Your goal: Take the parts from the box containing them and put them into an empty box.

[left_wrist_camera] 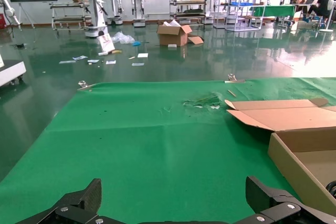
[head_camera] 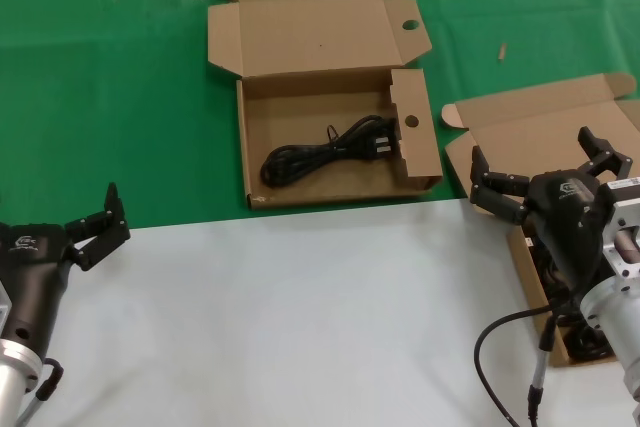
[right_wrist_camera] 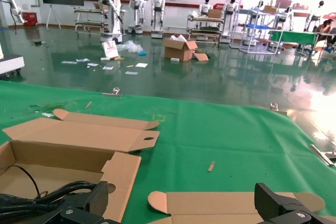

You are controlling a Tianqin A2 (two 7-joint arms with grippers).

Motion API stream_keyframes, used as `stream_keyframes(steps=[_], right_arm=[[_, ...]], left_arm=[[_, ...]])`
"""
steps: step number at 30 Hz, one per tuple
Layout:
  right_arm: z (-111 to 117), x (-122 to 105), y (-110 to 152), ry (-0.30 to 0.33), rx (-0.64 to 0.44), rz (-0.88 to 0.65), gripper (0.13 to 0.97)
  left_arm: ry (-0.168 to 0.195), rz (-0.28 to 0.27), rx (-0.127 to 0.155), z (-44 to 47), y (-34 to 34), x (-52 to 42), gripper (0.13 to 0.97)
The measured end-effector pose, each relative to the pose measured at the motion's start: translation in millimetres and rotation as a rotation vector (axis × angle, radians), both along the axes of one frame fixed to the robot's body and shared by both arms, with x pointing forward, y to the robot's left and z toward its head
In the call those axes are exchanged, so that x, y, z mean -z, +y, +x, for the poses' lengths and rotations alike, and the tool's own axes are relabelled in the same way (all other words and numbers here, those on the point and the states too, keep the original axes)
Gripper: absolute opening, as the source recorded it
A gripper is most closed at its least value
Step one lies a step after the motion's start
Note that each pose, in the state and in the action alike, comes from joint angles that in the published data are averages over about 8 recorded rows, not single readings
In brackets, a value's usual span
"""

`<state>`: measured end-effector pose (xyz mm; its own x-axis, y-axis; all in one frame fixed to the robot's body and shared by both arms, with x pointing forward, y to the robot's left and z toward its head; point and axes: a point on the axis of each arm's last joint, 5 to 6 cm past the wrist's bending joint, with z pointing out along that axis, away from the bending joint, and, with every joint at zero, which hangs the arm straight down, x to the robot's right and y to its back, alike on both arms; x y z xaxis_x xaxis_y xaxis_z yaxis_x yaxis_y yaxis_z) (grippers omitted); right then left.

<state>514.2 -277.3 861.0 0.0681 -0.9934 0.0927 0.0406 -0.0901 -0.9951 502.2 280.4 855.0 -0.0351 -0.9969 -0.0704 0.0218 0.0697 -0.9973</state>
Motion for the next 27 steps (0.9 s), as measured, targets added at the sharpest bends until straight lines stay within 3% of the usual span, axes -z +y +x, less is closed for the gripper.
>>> stream_keyframes(steps=[27], right_arm=[[0.0, 0.0, 0.0, 0.0, 0.0, 0.0, 0.966]], left_arm=[[0.0, 0.0, 0.0, 0.0, 0.0, 0.0, 0.966]])
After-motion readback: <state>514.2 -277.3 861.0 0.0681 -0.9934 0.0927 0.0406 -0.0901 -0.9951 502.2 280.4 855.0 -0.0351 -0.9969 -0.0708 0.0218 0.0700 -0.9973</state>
